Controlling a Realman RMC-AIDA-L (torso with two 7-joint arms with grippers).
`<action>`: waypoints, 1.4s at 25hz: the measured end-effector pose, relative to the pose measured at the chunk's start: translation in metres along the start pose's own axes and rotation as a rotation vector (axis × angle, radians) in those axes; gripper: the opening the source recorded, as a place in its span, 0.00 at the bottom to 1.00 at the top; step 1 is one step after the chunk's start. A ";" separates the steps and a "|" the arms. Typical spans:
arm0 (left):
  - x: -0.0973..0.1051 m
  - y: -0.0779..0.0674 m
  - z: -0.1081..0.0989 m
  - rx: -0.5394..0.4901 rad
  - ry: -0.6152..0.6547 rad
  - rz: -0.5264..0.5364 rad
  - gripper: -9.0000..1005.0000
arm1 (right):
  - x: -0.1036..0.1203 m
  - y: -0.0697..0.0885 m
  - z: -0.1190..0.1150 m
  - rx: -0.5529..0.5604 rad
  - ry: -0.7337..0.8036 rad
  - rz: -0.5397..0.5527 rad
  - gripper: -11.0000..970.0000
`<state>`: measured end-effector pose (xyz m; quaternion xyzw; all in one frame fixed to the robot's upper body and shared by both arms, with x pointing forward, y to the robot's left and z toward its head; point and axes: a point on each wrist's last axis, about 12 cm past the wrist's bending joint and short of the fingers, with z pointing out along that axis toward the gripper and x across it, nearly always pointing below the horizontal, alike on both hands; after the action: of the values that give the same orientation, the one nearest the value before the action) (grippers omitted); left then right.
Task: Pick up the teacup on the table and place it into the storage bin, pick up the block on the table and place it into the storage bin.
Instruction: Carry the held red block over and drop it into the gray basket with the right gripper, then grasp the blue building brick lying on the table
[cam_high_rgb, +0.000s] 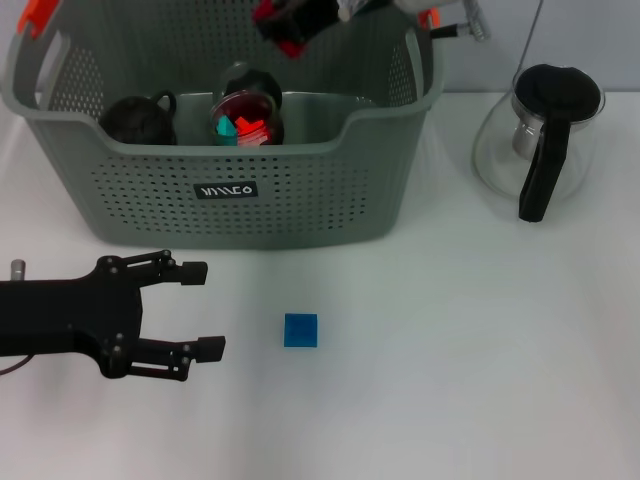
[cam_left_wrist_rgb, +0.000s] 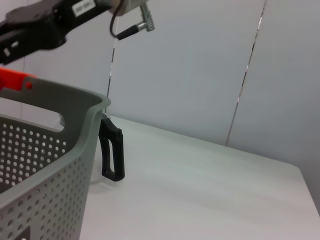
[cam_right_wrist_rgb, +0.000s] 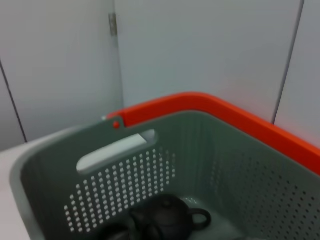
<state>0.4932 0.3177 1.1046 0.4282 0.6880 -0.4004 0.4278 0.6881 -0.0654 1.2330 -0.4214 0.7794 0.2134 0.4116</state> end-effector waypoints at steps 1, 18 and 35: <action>0.000 0.000 0.000 0.001 0.001 0.000 0.93 | 0.001 0.001 0.002 0.010 0.003 -0.006 0.23; 0.000 0.000 0.000 0.012 0.024 -0.004 0.93 | 0.015 0.010 -0.075 -0.193 -0.299 -0.046 0.82; 0.000 0.002 0.000 0.016 0.064 -0.003 0.93 | 0.084 0.066 -0.083 -0.467 0.366 -0.238 0.97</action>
<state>0.4953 0.3187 1.1043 0.4432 0.6985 -0.3927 0.4018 0.5686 -0.1255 1.2104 -0.6240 0.7158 0.2574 0.1788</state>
